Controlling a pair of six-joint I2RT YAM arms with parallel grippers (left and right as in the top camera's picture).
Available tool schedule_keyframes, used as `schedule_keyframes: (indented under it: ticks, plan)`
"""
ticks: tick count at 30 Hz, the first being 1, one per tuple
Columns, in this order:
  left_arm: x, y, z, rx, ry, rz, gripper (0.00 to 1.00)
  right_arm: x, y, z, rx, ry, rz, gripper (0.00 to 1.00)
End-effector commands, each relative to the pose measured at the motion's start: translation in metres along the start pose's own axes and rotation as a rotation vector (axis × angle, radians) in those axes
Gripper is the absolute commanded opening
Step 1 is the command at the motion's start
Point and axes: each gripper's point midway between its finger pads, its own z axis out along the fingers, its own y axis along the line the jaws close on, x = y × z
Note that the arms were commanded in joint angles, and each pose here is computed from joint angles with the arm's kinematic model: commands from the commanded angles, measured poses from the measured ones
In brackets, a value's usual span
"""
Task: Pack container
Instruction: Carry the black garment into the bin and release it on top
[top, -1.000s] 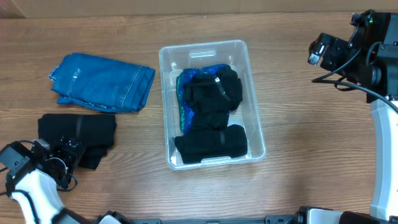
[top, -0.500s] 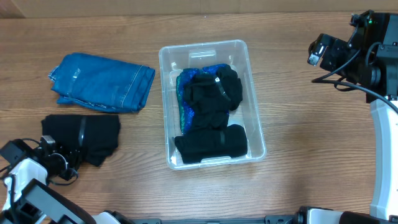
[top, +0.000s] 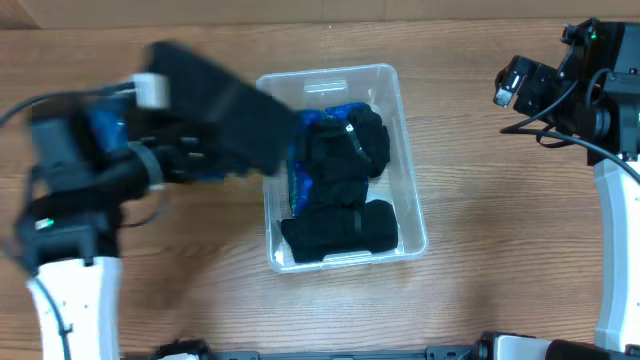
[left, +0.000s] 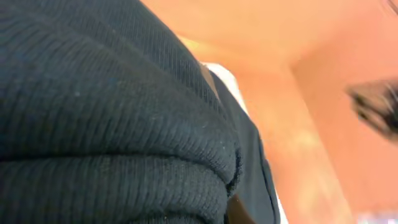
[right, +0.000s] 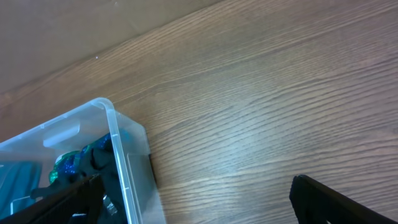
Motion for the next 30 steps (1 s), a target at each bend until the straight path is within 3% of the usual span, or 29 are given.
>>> schedule_keyframes:
  ticks: [1, 3, 7, 10, 14, 17, 21, 30]
  plan:
    - [0.039, -0.105, 0.034, 0.261, 0.18, 0.268, 0.04, 0.003, -0.001, 0.004, -0.003, 0.008, -0.004, 1.0]
    - [0.065, -0.135, 0.049, 0.329, 0.316, 0.39, 0.04, 0.002, -0.001, 0.004, -0.002, 0.007, -0.004, 1.0]
    - [0.074, -0.143, 0.065, 0.327, 0.502, 0.581, 0.04, 0.003, -0.009, 0.004, 0.03, 0.008, 0.02, 1.0]
    - [0.077, -0.118, 0.084, 0.273, 0.641, 0.743, 0.04, 0.002, -0.03, 0.002, 0.093, 0.006, 0.095, 1.0]
    - [0.107, -0.095, 0.108, 0.369, 0.824, 0.942, 0.04, 0.0, -0.034, 0.001, 0.098, 0.001, 0.104, 1.0]
    - [0.132, -0.095, 0.11, 0.443, 0.932, 0.943, 0.04, 0.0, -0.034, 0.001, 0.098, 0.0, 0.1, 1.0]
    - [0.152, -0.13, 0.113, 0.632, 0.91, 0.967, 0.04, 0.0, -0.034, 0.001, 0.098, -0.001, 0.1, 1.0]
    - [0.176, -0.114, 0.123, 0.593, 1.026, 0.981, 0.04, 0.0, -0.034, 0.001, 0.098, -0.001, 0.1, 1.0]
